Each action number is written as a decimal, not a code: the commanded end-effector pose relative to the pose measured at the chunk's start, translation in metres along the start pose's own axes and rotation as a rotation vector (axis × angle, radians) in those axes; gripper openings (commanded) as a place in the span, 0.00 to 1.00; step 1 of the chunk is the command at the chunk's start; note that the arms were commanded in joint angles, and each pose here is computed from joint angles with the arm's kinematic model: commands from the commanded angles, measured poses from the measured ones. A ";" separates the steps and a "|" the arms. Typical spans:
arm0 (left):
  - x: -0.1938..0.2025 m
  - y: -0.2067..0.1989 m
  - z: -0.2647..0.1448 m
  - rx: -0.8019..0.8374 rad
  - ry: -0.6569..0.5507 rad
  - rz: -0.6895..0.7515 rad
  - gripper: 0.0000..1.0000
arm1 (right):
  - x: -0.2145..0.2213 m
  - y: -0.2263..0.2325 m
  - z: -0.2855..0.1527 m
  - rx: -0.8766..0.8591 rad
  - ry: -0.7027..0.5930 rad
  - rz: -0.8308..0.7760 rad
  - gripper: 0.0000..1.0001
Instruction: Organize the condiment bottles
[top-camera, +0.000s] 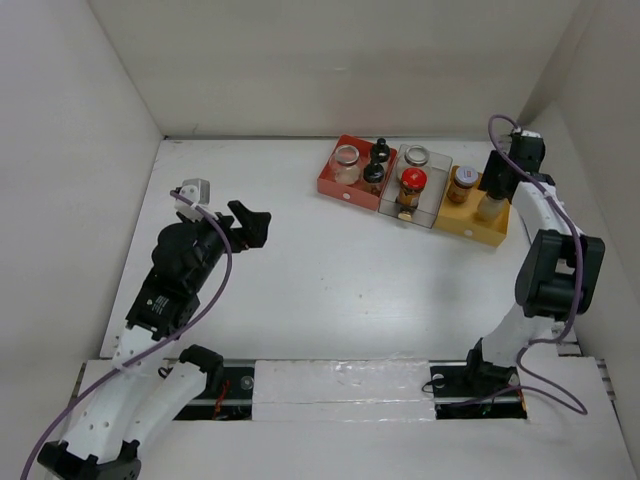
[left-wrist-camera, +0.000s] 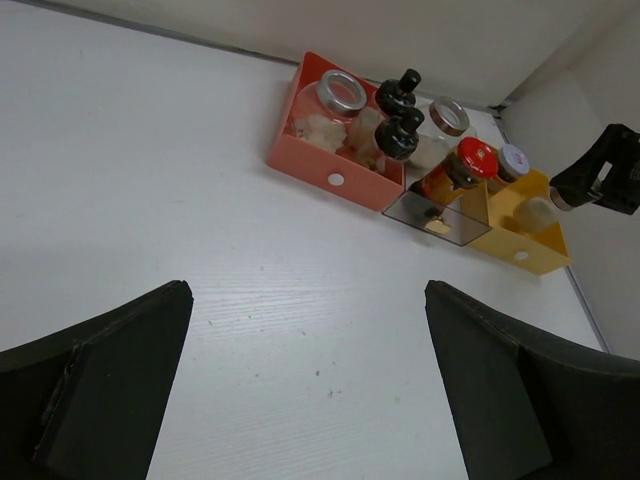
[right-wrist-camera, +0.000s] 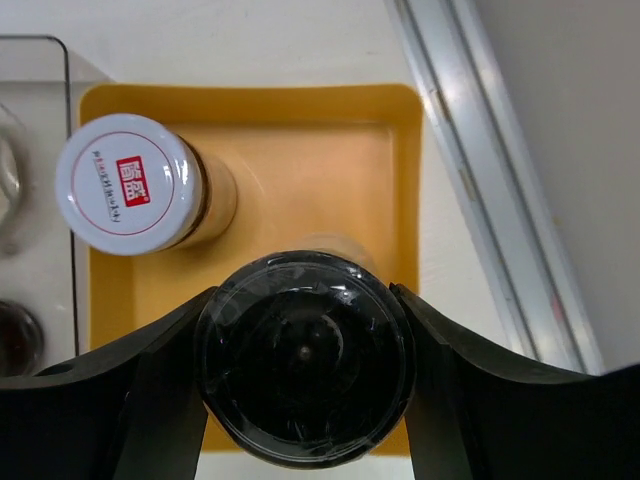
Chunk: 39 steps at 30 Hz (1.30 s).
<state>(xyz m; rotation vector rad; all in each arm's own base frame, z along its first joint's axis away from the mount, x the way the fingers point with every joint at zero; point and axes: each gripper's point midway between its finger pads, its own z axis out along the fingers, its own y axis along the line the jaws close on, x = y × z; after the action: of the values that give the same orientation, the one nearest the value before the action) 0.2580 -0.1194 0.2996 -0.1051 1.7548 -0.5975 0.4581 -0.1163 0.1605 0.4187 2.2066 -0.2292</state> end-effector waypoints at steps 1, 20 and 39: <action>-0.019 -0.009 0.000 0.017 -0.047 0.008 0.99 | -0.048 0.015 0.010 -0.075 -0.147 0.030 0.35; -0.016 -0.007 0.002 0.009 -0.032 0.018 0.99 | -0.053 -0.001 -0.033 -0.097 -0.232 0.108 1.00; -0.050 -0.008 -0.027 0.004 -0.184 -0.024 0.99 | -0.086 0.193 -0.384 -1.134 -0.829 -0.412 1.00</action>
<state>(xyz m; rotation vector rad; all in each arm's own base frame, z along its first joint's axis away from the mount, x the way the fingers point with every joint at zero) 0.2501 -0.1076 0.3135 -0.1331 1.6940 -0.5757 0.3438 0.0879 0.4431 -0.3103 1.4244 0.3288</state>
